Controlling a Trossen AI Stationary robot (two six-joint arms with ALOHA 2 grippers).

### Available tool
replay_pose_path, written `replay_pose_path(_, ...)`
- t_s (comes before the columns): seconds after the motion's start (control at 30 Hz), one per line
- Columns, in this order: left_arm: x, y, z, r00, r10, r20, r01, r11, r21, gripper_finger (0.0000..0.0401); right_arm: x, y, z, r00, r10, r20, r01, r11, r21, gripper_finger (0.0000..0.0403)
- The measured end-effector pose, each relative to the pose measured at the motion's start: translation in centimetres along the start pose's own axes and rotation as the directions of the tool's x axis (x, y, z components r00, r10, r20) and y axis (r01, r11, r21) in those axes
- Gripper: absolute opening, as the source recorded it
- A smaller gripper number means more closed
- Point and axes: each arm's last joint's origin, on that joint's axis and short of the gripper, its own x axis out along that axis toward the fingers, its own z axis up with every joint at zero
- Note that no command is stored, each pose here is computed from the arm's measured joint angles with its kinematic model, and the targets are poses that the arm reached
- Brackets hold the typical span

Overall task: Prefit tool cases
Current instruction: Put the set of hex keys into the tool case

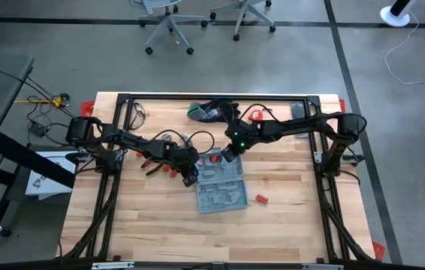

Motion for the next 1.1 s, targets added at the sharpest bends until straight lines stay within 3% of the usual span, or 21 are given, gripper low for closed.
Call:
replay_pose_path(0.17,0.0,0.0,0.0,1.000,-0.007,0.001,0.007,1.000,0.019,0.0000,0.2,0.6,-0.5,1.000,0.015,-0.021,-0.015,1.000,-0.018,0.0000)
replay_pose_path(0.33,0.6,-0.4,0.6,0.992,-0.124,0.009,0.123,0.989,0.080,0.0000,0.3,1.2,-1.0,1.000,0.015,-0.025,-0.016,0.999,-0.043,0.0000)
replay_pose_path(0.53,1.9,0.0,0.6,0.993,-0.115,-0.005,0.115,0.993,-0.022,0.0000,0.3,1.2,-1.1,1.000,0.004,-0.030,-0.005,0.999,-0.042,0.0000)
replay_pose_path(1.1,2.0,0.0,0.7,0.991,-0.130,0.019,0.130,0.992,-0.003,0.0000,2.5,0.2,-1.2,0.999,-0.008,-0.051,0.006,0.999,-0.031,0.0000)
